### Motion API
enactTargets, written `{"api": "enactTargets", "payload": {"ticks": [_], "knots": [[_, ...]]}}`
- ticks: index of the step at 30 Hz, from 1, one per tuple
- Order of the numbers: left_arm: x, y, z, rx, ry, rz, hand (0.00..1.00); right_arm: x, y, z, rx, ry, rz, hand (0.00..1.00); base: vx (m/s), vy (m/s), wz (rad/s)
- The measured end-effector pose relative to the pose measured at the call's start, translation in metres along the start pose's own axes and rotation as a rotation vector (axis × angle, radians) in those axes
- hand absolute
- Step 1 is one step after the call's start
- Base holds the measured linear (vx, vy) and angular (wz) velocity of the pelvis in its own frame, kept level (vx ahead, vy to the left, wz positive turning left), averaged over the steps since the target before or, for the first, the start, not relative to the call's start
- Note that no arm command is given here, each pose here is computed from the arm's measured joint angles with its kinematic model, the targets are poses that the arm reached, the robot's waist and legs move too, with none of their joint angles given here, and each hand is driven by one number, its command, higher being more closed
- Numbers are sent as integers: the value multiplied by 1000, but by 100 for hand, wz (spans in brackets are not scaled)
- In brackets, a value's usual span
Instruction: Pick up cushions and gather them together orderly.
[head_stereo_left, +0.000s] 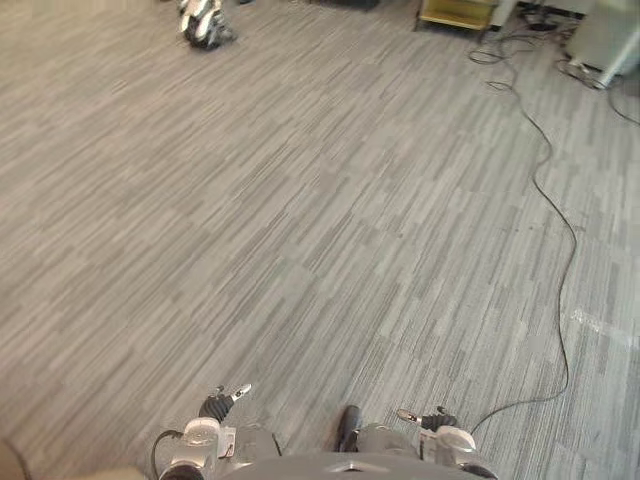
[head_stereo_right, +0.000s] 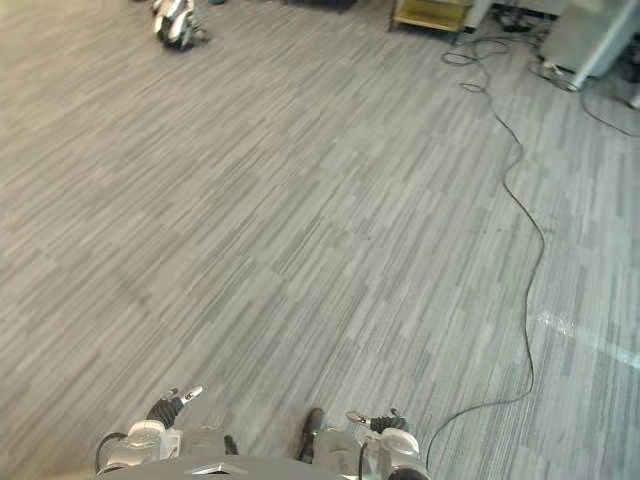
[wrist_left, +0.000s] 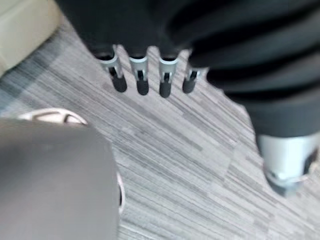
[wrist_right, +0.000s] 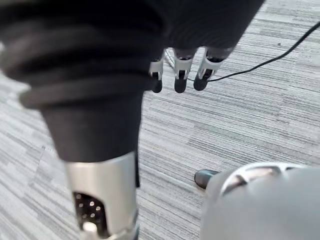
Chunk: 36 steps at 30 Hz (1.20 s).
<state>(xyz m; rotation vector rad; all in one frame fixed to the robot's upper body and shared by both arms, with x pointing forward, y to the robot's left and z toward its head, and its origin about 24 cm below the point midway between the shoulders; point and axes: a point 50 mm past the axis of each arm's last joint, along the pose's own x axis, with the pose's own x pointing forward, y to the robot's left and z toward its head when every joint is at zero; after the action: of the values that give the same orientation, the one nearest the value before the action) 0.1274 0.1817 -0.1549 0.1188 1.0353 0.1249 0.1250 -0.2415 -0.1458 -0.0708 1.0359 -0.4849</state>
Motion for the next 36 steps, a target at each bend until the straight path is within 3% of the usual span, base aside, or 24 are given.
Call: {"api": "enactTargets", "payload": {"ticks": [11, 14, 21, 29, 33, 36], "knots": [[1, 12, 6, -71, -25, 47, 0, -2, 1, -6, 54, 16, -20, 0, 285, 135, -50], [-5, 28, -17, -95, 34, 95, 0, -8, 23, -13, 83, 39, 38, 0, 447, 246, -62], [-9, 31, -32, -47, 77, 92, 0, -8, 23, -9, 81, 11, 48, 0, 407, 151, -17], [-6, 27, -26, -76, 65, 85, 0, -6, 28, 19, 99, -82, 63, 0, 401, -88, 8], [-6, 36, -27, -65, 73, 104, 0, -5, 22, 10, 95, -52, 50, 0, 472, -278, 54], [-7, 14, -29, -86, 83, 58, 0, -1, 3, 11, 109, -47, -1, 0, 573, -341, 29]]}}
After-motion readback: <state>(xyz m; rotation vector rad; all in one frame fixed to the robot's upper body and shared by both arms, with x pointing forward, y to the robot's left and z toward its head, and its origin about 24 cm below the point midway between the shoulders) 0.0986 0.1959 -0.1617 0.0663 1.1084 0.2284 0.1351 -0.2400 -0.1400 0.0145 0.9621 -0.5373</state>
